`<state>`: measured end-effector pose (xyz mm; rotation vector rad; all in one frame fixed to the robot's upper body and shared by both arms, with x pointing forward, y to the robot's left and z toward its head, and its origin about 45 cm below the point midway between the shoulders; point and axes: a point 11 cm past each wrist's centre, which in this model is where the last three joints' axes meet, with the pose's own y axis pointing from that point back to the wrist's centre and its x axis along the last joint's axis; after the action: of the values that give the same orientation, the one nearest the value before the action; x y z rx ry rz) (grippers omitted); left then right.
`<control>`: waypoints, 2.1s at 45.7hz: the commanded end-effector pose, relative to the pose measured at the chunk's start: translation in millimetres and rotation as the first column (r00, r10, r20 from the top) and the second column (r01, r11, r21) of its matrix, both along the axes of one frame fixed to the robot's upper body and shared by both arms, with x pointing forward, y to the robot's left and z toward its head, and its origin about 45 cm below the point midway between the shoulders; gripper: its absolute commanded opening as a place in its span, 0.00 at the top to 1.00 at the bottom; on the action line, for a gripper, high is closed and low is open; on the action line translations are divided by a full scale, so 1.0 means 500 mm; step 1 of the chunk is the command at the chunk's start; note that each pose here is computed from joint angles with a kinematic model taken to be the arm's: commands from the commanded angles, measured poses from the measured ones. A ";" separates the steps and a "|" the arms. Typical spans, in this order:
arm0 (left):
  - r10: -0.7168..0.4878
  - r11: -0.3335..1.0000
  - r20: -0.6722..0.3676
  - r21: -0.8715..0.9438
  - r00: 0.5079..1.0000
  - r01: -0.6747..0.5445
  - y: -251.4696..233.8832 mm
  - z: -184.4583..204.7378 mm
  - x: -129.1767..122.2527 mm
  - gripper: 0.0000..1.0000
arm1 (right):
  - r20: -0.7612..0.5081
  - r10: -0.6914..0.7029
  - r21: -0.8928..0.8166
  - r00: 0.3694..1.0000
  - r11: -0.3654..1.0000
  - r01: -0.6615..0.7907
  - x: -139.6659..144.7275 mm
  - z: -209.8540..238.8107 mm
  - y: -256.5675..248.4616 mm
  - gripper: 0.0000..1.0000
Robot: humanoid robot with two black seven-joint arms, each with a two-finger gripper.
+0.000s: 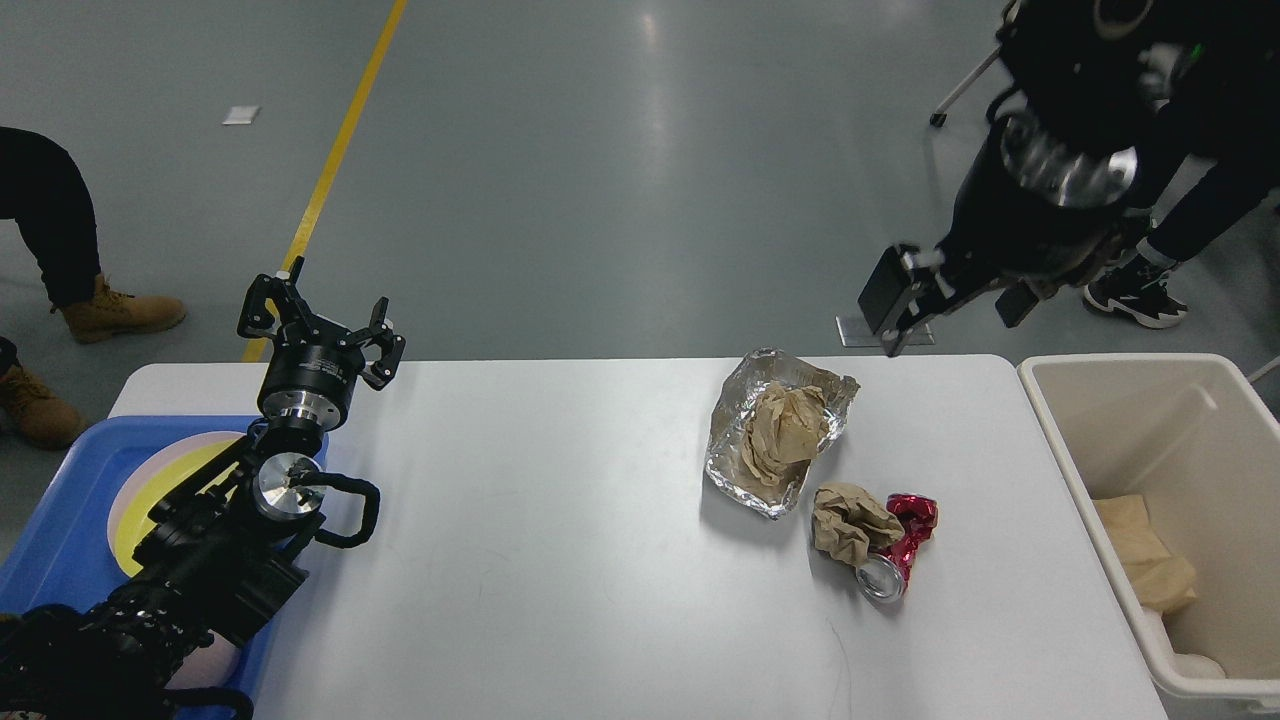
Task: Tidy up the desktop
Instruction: 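Move the right gripper down toward the red can and crumpled paper, then grasp the crumpled paper ball beside the red can with the right gripper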
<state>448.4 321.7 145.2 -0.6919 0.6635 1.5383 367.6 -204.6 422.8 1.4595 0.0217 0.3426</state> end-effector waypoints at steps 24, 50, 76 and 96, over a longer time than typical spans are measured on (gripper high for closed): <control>0.000 1.000 0.000 0.000 1.000 0.000 0.000 0.000 0.000 0.04 | -0.062 -0.106 0.053 0.992 0.993 0.109 -0.071 -0.375 0.002 0.02; 0.000 1.000 0.000 0.000 1.000 0.000 0.000 0.000 0.000 0.04 | -0.052 -0.138 0.058 0.989 0.988 0.141 -0.032 -0.557 0.026 0.03; 0.000 1.000 0.001 0.000 1.000 0.000 0.000 0.001 0.001 0.04 | 0.037 0.165 -0.064 0.986 0.985 -0.162 -0.023 -0.605 0.065 0.02; 0.000 1.000 0.000 0.000 1.000 0.000 0.000 0.000 0.000 0.04 | 0.027 0.324 -0.157 0.946 0.936 -0.316 -0.038 -0.653 0.040 0.00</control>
<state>448.4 321.7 145.2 -0.6919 0.6635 1.5383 349.9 -182.2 105.4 1.3155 0.2197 0.6062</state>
